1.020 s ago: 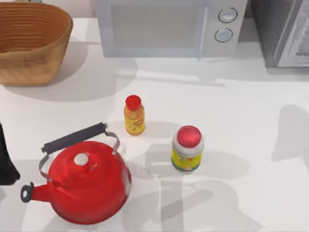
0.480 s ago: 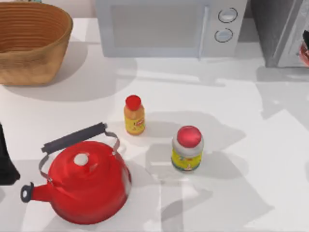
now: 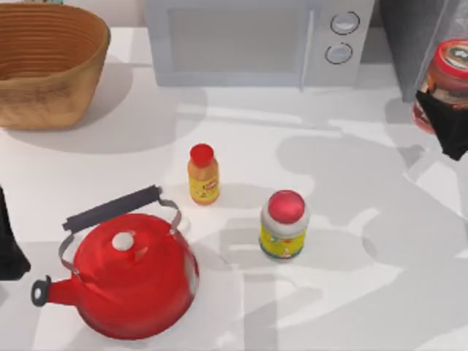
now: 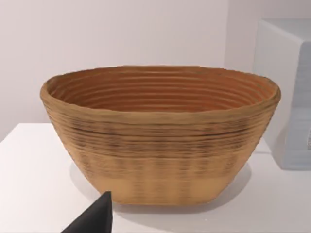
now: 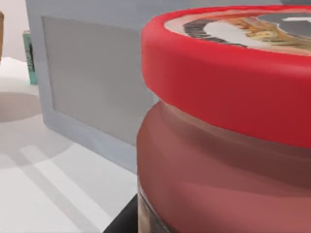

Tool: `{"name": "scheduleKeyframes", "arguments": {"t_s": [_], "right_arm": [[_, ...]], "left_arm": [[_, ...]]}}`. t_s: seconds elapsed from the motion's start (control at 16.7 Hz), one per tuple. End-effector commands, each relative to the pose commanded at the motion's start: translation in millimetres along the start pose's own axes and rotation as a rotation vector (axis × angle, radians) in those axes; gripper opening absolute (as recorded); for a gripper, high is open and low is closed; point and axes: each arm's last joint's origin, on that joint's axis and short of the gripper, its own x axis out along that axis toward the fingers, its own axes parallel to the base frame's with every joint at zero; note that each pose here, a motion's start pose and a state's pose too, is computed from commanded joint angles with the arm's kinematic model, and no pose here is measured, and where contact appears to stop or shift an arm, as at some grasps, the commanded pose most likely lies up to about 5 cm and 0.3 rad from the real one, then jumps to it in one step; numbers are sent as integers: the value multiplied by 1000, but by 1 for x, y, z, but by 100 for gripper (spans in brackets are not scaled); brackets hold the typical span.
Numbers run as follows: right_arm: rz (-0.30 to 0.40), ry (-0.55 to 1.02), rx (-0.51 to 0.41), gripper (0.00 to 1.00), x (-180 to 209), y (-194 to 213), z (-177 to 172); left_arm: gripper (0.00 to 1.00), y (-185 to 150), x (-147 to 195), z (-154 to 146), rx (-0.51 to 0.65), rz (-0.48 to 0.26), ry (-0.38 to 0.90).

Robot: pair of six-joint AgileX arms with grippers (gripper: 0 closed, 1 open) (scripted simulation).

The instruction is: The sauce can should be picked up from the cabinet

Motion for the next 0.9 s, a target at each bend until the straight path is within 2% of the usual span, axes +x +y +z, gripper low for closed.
{"name": "scheduleKeyframes", "arguments": {"t_s": [0.18,0.54,0.9], "right_arm": [[26,-3,-3,0,2,-6,-16],[32,-1,1,0,4,-4,-17],[26,-4,-6,0,48,-6,-36]], "left_arm": [[100,0,0,0,0,0,0],[100,0,0,0,0,0,0],[100,0,0,0,0,0,0]]}}
